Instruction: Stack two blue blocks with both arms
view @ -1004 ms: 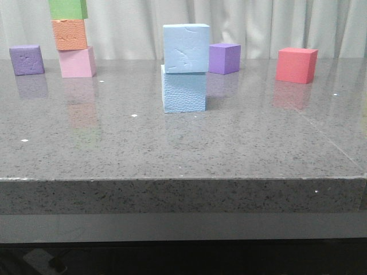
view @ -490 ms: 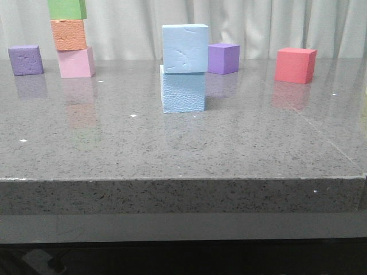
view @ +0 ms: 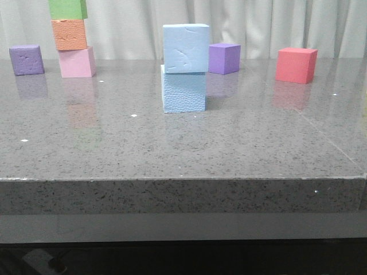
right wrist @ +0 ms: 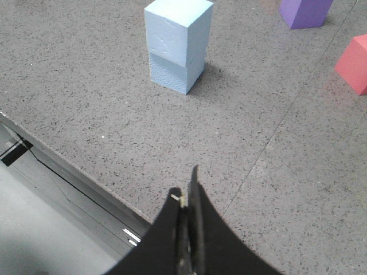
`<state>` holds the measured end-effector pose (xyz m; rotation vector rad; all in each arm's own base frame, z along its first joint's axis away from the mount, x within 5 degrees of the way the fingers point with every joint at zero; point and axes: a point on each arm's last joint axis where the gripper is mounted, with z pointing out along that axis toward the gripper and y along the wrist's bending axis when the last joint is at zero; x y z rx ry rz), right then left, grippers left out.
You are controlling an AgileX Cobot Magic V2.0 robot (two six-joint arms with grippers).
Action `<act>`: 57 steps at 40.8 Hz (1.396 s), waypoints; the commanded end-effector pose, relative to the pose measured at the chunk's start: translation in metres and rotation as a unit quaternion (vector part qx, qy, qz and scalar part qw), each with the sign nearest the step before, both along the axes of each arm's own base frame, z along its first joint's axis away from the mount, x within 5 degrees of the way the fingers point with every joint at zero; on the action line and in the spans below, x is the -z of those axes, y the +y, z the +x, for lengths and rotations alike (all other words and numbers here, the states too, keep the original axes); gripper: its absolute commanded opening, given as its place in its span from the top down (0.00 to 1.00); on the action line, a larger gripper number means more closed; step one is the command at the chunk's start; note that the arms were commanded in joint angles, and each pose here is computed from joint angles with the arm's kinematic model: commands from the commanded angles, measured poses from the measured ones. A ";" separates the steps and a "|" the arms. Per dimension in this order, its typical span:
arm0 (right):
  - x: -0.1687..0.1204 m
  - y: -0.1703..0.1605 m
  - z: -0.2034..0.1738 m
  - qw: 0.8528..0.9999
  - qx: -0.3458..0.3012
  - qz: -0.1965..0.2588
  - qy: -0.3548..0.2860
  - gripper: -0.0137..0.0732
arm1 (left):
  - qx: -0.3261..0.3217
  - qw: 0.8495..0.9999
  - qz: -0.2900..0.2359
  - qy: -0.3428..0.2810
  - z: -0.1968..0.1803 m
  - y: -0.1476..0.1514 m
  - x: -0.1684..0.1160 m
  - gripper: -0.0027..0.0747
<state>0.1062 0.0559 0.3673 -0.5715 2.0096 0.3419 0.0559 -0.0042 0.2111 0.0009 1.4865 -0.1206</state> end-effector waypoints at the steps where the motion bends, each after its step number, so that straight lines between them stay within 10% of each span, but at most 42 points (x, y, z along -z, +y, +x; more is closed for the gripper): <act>1: -0.014 0.000 0.001 0.999 0.006 0.021 -0.041 0.98 | 0.004 0.999 -0.009 -0.054 -0.003 0.000 -0.009 0.99; 31: 0.000 -0.013 -0.013 0.996 0.045 0.033 -0.074 0.98 | 0.004 0.999 -0.009 -0.054 -0.003 0.000 -0.009 0.99; 57: 0.159 -0.052 -0.051 0.938 0.240 0.065 -0.243 0.98 | 0.004 0.999 -0.009 -0.054 -0.003 0.000 -0.009 0.99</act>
